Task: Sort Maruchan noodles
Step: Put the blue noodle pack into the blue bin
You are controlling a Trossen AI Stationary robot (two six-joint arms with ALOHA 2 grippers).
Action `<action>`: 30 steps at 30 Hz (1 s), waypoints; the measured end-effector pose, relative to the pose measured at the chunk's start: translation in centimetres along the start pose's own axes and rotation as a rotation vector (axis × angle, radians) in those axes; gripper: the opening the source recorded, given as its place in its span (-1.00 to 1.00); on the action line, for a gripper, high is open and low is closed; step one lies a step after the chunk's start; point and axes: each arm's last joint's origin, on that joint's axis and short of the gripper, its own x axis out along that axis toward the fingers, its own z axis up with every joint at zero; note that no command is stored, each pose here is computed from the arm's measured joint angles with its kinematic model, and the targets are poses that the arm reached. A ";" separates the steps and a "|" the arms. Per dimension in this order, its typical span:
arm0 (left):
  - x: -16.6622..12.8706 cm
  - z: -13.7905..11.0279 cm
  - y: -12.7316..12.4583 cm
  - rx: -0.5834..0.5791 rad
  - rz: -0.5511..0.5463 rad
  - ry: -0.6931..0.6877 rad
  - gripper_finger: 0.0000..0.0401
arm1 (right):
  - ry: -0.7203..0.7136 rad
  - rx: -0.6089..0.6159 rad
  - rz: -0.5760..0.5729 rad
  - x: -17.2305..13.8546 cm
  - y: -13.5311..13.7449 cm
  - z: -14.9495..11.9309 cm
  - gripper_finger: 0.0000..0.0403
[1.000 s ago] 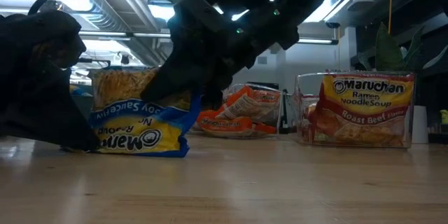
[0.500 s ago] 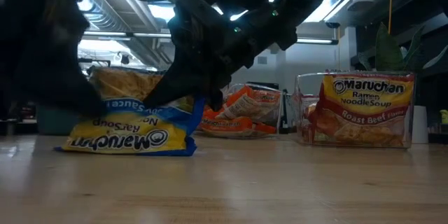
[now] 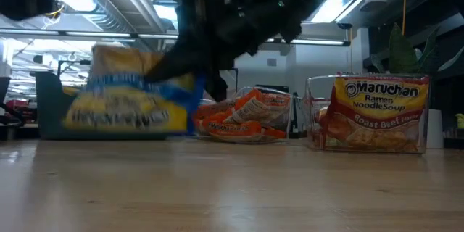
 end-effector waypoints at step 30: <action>-5.6 1.8 -2.5 0.034 -0.095 -0.348 -1.00 | -0.467 0.065 -0.249 -8.5 -6.1 16.8 -0.86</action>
